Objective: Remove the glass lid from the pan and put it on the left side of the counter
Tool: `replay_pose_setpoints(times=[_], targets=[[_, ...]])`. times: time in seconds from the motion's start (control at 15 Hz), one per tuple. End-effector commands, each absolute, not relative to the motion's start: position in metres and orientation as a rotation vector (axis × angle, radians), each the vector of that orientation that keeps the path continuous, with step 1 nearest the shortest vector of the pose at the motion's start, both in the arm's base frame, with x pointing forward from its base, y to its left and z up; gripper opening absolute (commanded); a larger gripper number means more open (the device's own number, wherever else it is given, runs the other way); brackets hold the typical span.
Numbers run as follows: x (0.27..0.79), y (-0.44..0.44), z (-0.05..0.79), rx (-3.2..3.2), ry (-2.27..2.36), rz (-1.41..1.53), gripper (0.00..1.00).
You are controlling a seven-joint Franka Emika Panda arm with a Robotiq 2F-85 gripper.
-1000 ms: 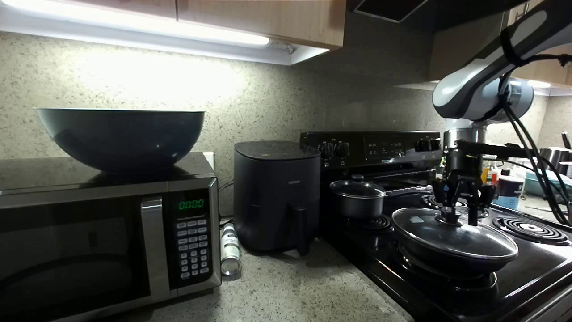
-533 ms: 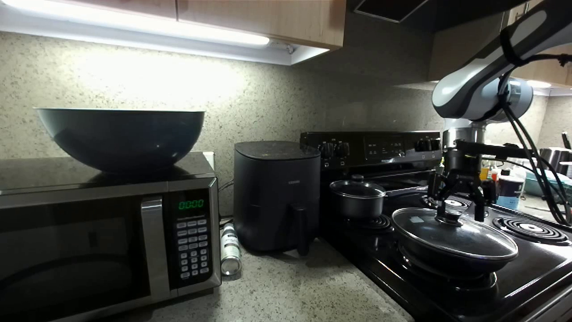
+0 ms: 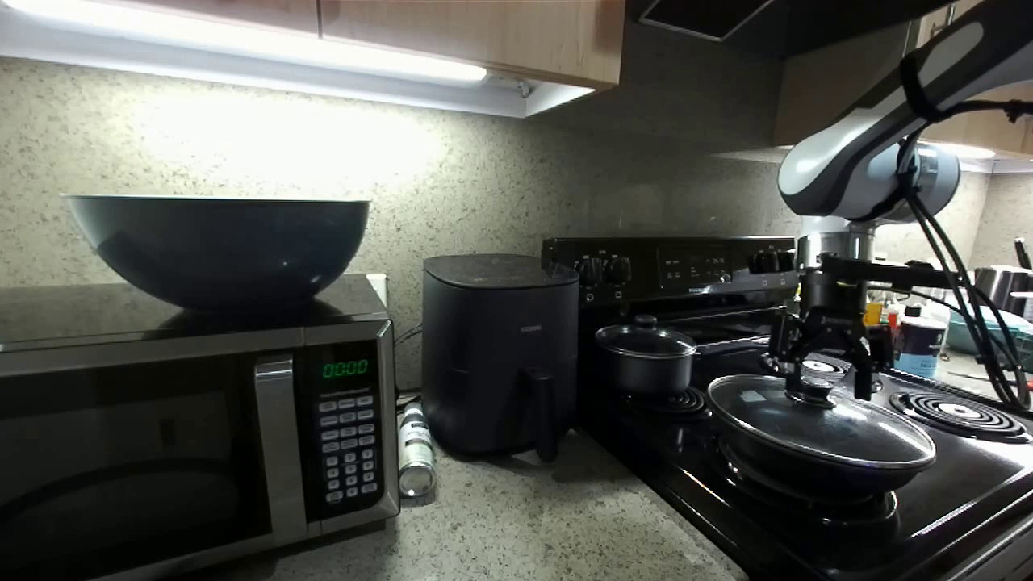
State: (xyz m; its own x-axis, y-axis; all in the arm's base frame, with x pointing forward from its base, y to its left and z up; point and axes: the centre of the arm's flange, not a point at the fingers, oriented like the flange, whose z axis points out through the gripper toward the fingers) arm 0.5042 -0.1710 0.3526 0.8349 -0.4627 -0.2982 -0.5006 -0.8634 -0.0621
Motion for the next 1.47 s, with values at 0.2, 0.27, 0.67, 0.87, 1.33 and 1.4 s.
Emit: replay_pose_setpoints(times=[0.2,0.27,0.67,0.87,1.33,1.4], targets=[[0.51,-0.172,0.347,-2.901,0.738,0.371,0.59],[0.511,-0.172,0.346,-2.904,0.739,0.364,0.53],[0.511,-0.172,0.354,-2.893,0.757,0.364,0.69],[0.511,-0.172,0.353,-2.892,0.757,0.365,0.44],[0.512,-0.172,0.356,-2.893,0.766,0.356,1.0],[0.513,-0.173,0.357,-2.896,0.77,0.345,1.0]])
